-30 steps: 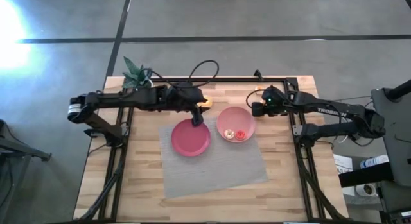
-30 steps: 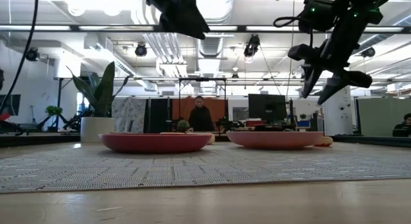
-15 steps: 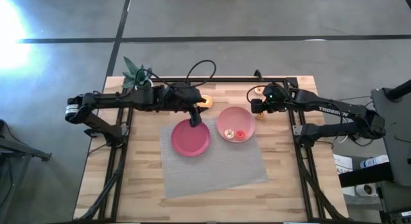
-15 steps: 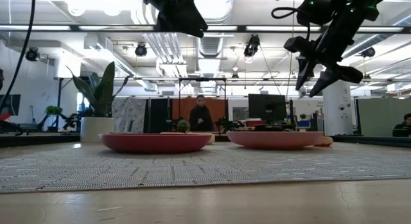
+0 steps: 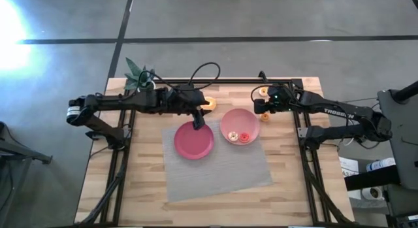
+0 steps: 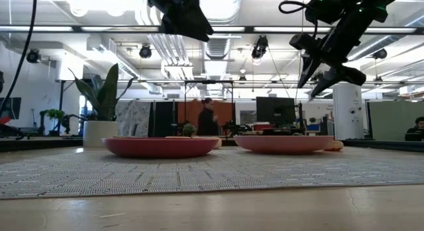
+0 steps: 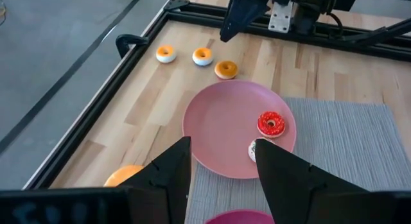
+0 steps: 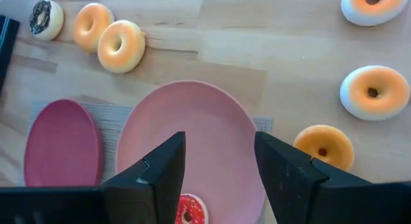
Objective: Pick & Place donuts
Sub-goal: Put the small orange donut on the light pink plate
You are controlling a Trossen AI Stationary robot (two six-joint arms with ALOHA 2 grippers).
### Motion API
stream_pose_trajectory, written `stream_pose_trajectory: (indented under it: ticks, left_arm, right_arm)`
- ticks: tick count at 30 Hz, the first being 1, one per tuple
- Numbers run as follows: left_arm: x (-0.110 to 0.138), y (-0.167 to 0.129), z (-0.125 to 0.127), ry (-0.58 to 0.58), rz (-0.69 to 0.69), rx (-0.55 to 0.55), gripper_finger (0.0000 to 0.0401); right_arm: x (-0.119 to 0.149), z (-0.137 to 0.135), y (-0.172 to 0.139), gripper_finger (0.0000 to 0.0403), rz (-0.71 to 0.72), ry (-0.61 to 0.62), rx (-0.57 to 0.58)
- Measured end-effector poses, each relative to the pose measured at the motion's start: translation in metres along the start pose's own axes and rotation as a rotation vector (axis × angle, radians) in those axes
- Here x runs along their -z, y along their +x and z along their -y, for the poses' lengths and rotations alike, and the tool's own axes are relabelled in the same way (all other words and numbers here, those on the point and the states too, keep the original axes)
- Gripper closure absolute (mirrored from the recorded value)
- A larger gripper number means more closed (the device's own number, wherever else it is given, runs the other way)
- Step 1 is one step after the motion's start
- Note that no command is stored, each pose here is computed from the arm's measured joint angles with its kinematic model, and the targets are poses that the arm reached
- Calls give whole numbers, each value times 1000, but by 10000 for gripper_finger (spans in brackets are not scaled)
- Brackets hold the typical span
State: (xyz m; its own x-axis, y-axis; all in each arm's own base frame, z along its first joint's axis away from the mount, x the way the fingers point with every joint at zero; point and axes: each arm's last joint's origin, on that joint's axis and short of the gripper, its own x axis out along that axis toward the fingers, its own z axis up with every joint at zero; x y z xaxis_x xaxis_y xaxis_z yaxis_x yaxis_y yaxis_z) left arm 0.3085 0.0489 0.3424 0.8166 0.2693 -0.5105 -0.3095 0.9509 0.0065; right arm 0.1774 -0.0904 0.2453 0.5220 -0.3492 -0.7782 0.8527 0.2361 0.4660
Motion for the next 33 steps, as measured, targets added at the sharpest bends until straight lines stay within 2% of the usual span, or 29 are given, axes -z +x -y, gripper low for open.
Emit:
stream_pose_trajectory:
  ticks: [19, 33]
  left_arm:
    - [-4, 1, -8, -17, 44, -83, 254]
    - [-5, 0, -16, -25, 53, -235, 254]
  right_arm:
    - [-3, -3, -1, 225, 39, 4, -14]
    - [-20, -13, -16, 225, 118, 10, -40]
